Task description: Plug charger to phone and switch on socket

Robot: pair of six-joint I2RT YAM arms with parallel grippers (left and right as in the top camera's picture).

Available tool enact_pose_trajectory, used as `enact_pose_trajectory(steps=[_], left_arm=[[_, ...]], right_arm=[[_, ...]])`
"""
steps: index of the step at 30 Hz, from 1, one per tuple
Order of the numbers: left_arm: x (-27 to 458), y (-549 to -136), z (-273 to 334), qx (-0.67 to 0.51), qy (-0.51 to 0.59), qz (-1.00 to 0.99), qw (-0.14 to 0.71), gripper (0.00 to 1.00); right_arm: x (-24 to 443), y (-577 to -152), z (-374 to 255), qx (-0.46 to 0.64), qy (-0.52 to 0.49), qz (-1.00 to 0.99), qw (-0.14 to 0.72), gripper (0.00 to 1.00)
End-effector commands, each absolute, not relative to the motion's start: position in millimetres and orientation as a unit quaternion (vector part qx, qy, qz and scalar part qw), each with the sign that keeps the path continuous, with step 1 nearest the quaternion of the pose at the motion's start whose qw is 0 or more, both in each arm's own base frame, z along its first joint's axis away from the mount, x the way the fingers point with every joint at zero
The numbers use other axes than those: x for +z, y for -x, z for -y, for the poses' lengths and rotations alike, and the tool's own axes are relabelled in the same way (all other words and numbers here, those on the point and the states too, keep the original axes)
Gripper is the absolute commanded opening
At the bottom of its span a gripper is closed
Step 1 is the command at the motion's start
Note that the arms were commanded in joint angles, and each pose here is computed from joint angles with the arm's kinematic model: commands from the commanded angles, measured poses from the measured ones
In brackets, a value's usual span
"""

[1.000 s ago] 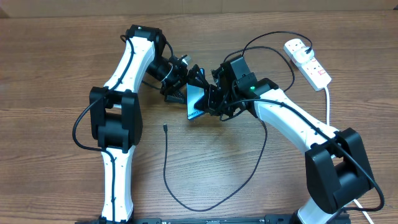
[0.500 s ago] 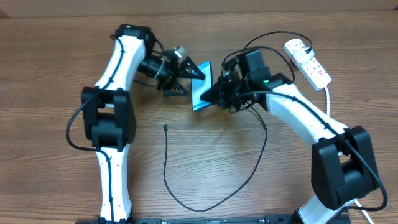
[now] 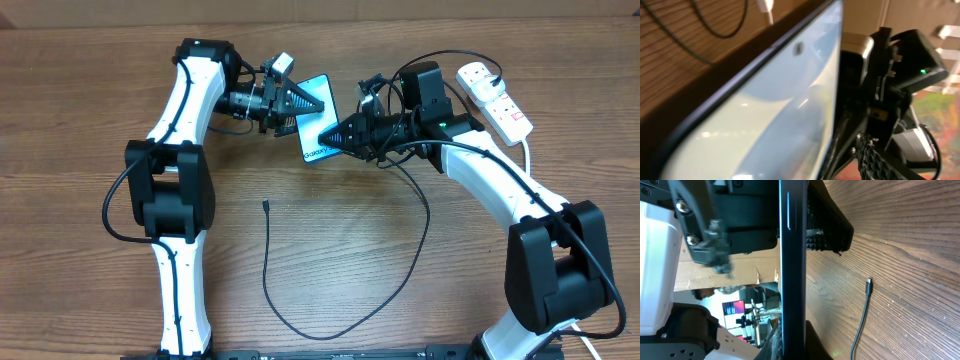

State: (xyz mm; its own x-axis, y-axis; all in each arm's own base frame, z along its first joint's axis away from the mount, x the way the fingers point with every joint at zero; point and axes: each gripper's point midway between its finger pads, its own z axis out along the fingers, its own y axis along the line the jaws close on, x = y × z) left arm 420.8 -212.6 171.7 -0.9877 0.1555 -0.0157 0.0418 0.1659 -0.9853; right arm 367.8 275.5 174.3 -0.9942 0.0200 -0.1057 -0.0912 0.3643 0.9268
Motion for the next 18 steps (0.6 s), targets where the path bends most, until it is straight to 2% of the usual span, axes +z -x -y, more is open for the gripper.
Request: enact_pose_trajectory(steps=[1, 11, 16, 18], left_arm=[[197.6, -427.9, 218.3, 0.69, 0.076, 0.72, 0.01, 0.59], [207.2, -430.9, 219.2, 0.71, 0.071, 0.7, 0.003, 0.48], [207.2, -430.9, 219.3, 0.71, 0.071, 0.7, 0.002, 0.38], [207.1, -431.2, 219.2, 0.71, 0.072, 0.7, 0.001, 0.37]], right_arm=[[186.9, -367.9, -277.0, 0.579, 0.045, -0.812, 0.058, 0.04], [185.7, -372.1, -276.9, 0.574, 0.029, -0.816, 0.059, 0.04], [186.2, -370.4, -280.2, 0.575, 0.032, -0.815, 0.058, 0.04], [186.6, -369.6, -281.7, 0.576, 0.034, -0.815, 0.058, 0.04]])
